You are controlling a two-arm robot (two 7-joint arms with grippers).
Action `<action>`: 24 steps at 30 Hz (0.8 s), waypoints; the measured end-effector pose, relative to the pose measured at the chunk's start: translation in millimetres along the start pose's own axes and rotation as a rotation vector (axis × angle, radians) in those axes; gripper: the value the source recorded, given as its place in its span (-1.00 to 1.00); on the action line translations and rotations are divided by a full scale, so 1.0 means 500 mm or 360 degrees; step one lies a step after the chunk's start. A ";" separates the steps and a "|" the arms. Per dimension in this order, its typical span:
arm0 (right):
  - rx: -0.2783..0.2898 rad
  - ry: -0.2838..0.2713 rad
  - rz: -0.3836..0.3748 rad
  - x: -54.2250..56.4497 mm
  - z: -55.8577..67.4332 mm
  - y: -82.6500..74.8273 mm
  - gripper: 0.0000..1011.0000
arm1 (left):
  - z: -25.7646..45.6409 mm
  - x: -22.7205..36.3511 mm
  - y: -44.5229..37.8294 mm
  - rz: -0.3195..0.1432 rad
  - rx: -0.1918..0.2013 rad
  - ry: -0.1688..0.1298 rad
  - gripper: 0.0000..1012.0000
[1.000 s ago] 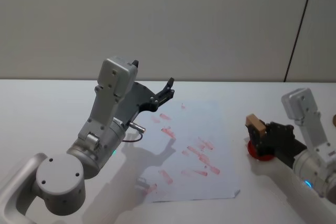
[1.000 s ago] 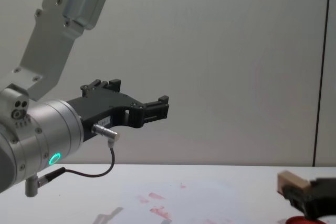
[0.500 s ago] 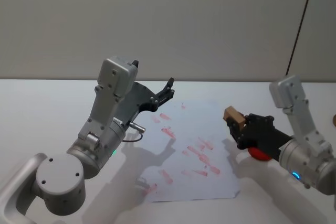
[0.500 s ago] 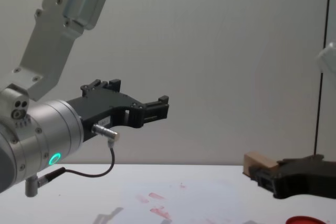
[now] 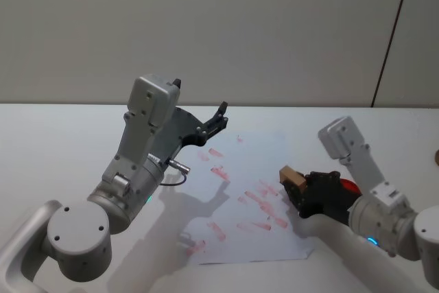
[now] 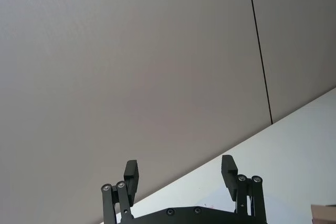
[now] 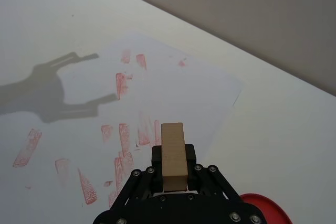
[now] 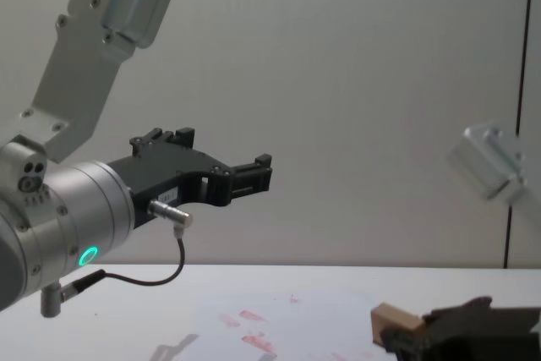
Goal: Use the one hand to pick up the stamp and affix it onto the A4 paper.
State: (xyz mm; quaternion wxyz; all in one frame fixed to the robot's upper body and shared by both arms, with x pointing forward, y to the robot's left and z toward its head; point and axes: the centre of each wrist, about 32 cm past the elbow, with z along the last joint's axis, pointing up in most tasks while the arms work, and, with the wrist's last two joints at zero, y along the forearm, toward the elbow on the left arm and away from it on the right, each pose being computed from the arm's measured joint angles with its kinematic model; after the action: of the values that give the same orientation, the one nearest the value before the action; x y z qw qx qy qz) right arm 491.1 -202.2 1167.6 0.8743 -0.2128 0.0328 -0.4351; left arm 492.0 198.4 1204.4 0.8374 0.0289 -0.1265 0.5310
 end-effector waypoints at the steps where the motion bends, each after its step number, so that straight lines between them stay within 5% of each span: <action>1: -0.0009 -0.0003 0.0004 -0.001 -0.001 0.002 -0.56 | 0.000 0.000 0.000 0.0000 0.0000 0.0000 0.98; 24: -0.0126 0.0029 0.0066 -0.032 -0.019 0.045 -0.56 | 0.000 0.000 0.000 0.0000 0.0000 0.0000 0.98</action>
State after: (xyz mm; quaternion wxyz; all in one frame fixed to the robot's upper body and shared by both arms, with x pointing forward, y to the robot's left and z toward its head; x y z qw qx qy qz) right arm 495.7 -180.9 1147.6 0.8736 -0.2425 0.0621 -0.4172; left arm 492.0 198.4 1204.4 0.8374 0.0289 -0.1265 0.5310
